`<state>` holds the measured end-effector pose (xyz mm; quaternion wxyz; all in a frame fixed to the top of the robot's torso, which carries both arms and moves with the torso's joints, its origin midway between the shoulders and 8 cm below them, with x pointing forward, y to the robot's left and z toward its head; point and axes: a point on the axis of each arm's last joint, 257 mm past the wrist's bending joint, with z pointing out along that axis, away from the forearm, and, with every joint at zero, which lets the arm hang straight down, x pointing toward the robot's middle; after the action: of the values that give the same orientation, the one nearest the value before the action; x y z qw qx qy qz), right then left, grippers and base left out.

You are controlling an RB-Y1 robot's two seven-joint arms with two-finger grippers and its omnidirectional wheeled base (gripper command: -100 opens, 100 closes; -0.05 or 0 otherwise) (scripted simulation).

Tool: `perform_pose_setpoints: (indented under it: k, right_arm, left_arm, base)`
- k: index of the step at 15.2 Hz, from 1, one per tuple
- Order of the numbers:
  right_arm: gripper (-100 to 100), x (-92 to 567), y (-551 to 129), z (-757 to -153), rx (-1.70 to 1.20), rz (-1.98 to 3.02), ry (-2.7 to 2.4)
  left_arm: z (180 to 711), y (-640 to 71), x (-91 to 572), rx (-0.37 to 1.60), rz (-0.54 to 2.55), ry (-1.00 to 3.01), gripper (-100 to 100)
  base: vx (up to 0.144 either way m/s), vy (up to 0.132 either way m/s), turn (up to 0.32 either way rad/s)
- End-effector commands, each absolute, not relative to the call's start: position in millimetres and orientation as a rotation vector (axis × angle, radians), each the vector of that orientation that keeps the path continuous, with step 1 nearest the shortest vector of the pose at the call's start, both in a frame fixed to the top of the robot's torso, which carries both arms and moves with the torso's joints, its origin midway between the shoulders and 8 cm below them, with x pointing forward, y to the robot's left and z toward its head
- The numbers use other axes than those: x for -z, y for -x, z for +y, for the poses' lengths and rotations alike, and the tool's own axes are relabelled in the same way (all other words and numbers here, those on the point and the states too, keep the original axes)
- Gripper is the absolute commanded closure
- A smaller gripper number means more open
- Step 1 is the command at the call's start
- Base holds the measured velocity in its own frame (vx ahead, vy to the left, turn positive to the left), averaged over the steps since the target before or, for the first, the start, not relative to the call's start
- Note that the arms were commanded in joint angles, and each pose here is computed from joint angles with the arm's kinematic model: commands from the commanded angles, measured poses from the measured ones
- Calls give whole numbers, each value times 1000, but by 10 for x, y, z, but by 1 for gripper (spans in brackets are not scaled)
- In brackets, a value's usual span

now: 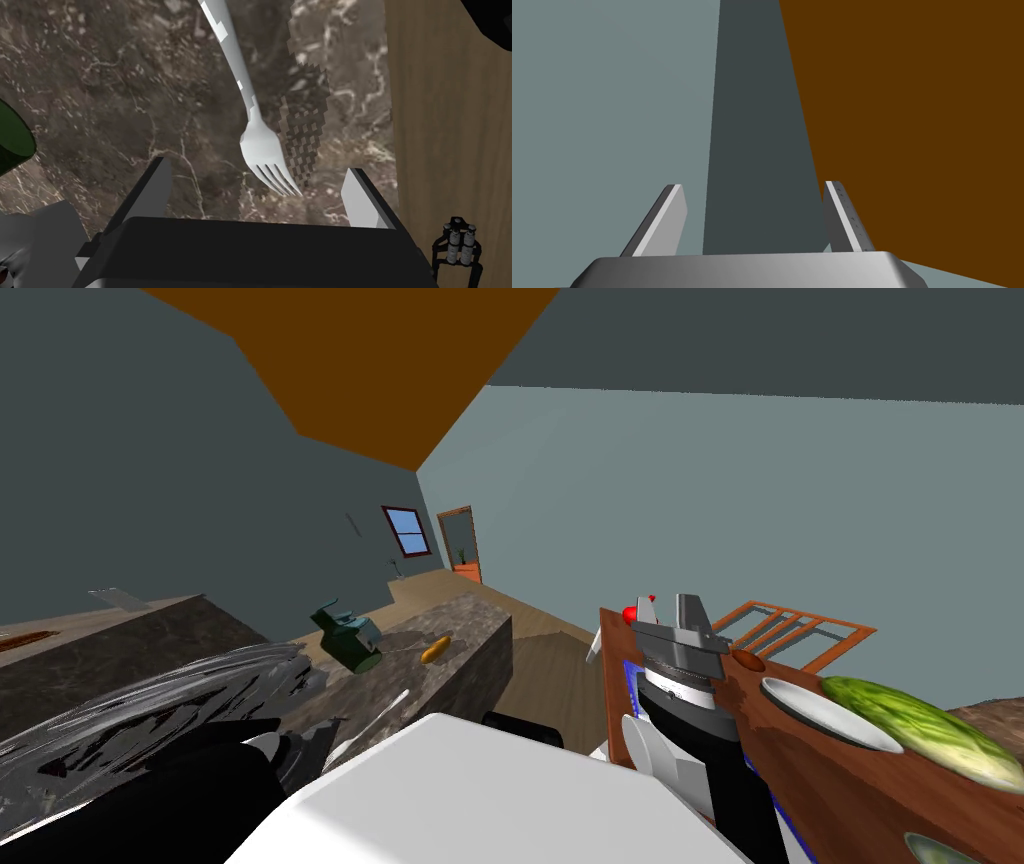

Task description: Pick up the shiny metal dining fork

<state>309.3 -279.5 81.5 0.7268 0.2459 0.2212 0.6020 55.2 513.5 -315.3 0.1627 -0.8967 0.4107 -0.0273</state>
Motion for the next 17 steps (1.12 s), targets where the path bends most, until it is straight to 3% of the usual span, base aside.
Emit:
perform_pose_setpoints:
  k: [1,5,12,13,17]
  right_arm:
    - [0,-815,-3093,-2795,-1327,488,-542]
    - [0,-815,-3093,-2795,-1327,488,-542]
    - [0,-815,-3093,-2795,-1327,488,-542]
    - [0,-815,-3093,-2795,-1327,488,-542]
    - [0,-815,-3093,-2795,-1327,488,-542]
  left_arm:
    - [5084,-430,3186,56,1156,2608,-100]
    - [5003,-224,3217,23,1125,2690,-100]
    - [5103,-283,3387,32,1122,2678,-100]
    - [5109,-288,3395,33,1122,2676,100]
    - [5111,-289,3394,35,1117,2677,100]
  base:
    - [7,1,-105]
    - [39,14,-178]
    - [-9,-4,-23]
    - [0,0,0]
    - [0,0,0]
